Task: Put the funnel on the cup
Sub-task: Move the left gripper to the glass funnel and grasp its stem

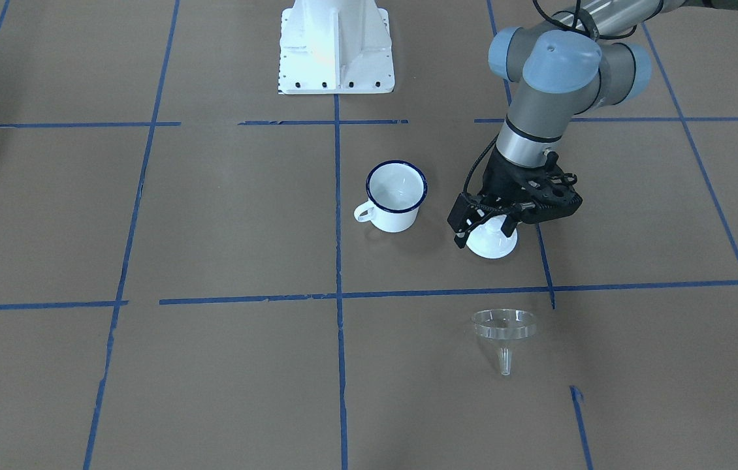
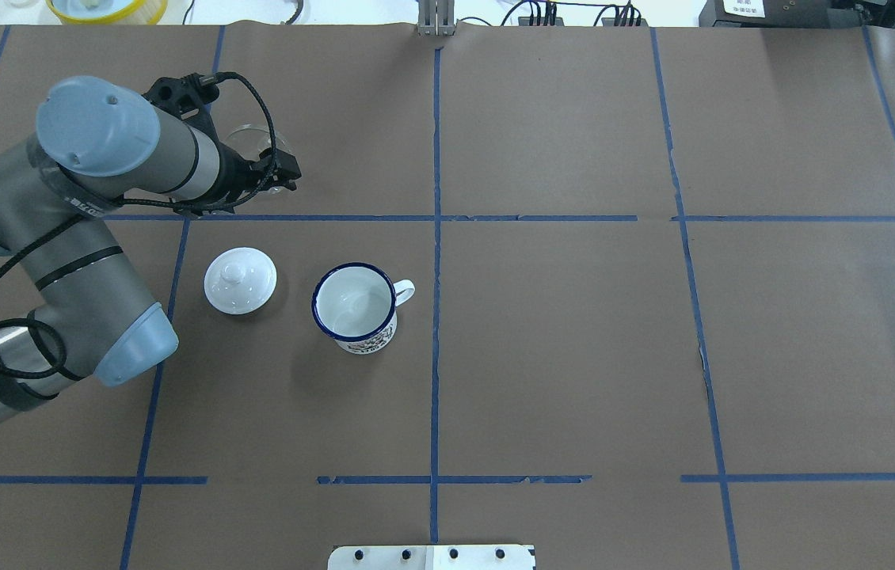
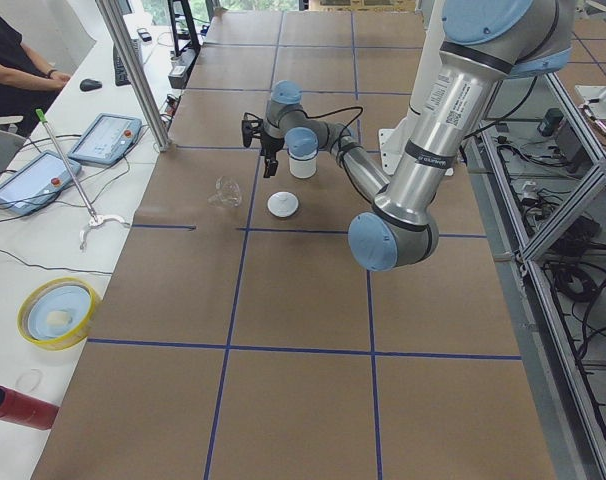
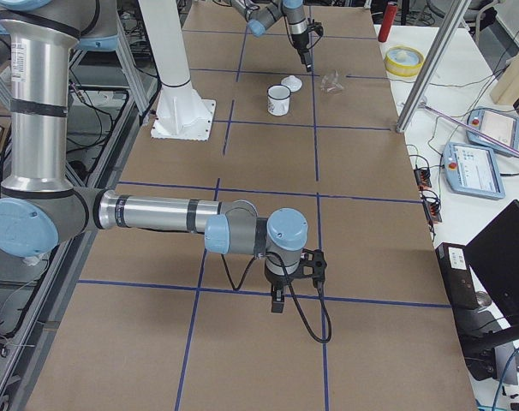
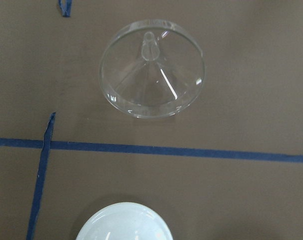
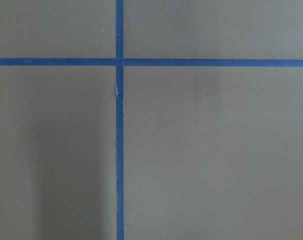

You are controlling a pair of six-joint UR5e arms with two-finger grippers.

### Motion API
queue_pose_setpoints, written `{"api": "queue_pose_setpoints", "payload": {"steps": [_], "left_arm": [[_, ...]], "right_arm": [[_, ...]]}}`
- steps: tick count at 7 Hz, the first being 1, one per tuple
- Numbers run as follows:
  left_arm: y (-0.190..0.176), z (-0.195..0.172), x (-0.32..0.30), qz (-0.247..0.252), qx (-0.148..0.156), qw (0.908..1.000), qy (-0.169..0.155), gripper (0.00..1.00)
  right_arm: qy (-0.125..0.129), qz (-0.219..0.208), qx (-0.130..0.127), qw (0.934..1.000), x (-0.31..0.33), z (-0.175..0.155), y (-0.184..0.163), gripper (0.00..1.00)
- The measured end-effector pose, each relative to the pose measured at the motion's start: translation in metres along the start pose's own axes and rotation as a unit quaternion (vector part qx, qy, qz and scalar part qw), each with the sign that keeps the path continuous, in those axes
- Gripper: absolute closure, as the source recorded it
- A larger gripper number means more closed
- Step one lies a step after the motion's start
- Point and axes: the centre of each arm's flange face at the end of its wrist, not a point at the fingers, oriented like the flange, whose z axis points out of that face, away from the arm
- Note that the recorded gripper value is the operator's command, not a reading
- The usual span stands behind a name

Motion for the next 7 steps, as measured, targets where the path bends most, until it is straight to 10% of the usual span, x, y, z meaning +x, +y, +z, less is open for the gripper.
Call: {"api": "queue_pose_setpoints", "payload": {"steps": [5,6,7], "left_arm": [[-0.044,0.085,0.004,-0.18,0.121,0.9748,0.051,0.0],[-0.047,0.096,0.003,-0.183,0.126,0.9737,0.052,0.19],[-0.049,0.103,0.0,-0.183,0.127,0.9735,0.052,0.57]], "right_arm": [[0.0,0.0,0.0,1.0,0.0,0.0,0.0,0.0],[0.0,0.0,0.0,1.0,0.0,0.0,0.0,0.0],[0.0,0.0,0.0,1.0,0.0,0.0,0.0,0.0]]}}
